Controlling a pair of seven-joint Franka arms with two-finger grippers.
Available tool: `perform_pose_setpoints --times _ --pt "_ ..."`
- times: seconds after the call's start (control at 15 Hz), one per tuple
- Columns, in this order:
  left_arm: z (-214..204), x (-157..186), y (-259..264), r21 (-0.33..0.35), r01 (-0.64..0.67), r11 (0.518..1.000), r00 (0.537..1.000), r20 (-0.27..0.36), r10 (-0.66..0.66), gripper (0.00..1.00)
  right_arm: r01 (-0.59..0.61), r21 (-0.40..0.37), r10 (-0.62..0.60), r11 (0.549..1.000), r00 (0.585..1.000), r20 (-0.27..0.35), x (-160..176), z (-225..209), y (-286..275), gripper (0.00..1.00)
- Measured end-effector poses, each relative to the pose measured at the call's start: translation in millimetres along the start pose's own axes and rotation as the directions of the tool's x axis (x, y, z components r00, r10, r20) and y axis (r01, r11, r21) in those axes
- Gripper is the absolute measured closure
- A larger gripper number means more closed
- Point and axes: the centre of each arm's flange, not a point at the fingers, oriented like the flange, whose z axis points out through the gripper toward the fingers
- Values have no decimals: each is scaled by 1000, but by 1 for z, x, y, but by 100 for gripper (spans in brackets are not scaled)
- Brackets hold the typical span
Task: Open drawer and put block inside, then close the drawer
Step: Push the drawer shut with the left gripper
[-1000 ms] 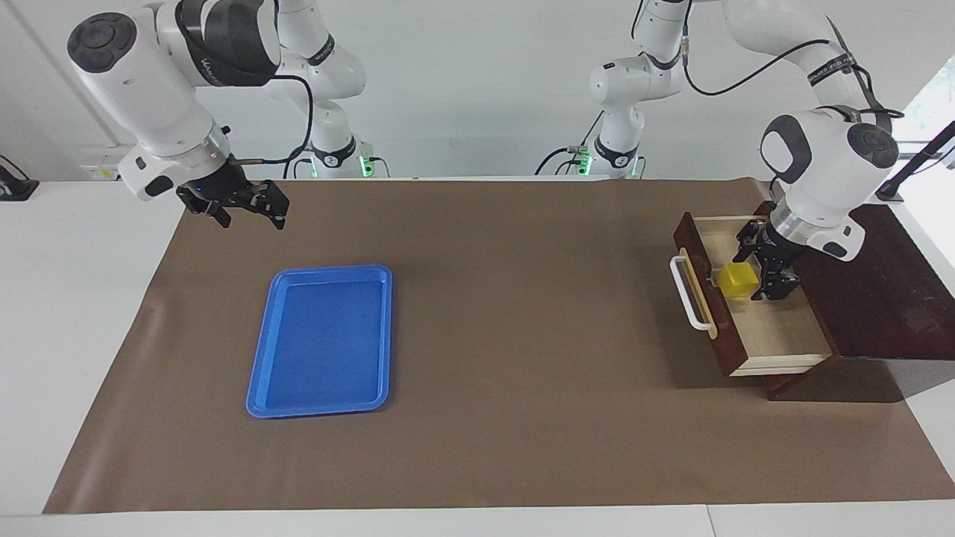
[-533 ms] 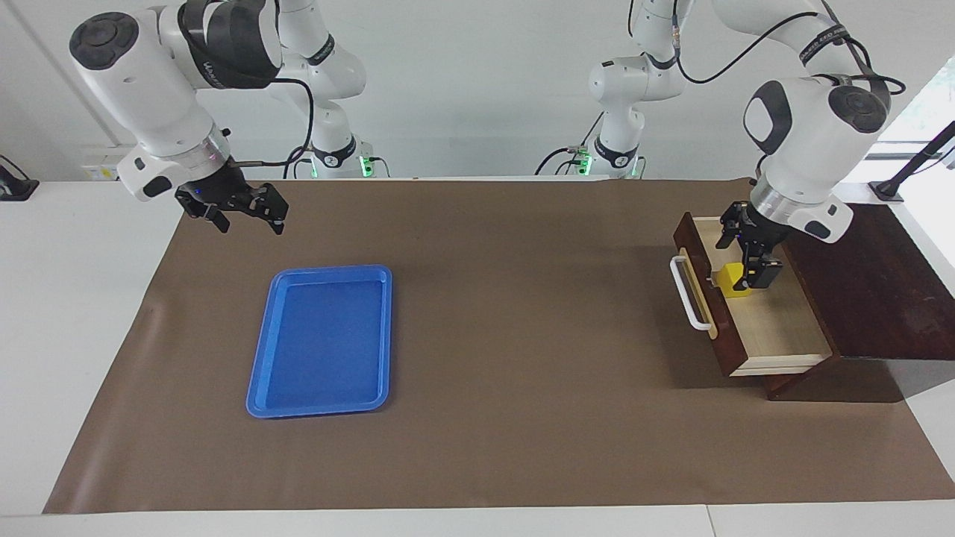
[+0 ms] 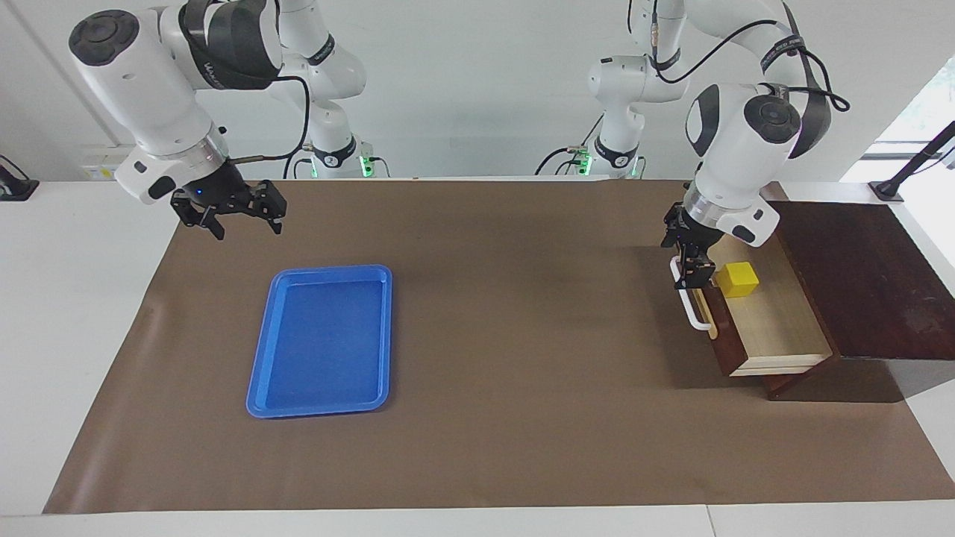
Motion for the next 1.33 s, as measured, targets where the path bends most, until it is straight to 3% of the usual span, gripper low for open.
perform_pose_setpoints --times 0.53,1.0,1.33 --pt "24 55 1 -4 -2 1000 999 -36 2 0 34 -30 -34 999 999 5 0 1 -2 0" --pt "23 73 0 -4 -40 999 998 -40 40 0 52 -31 -52 998 999 7 0 1 -2 0" --pt "21 139 -3 -11 -27 1000 998 -54 27 0 53 -30 -52 998 999 8 0 2 -2 0"
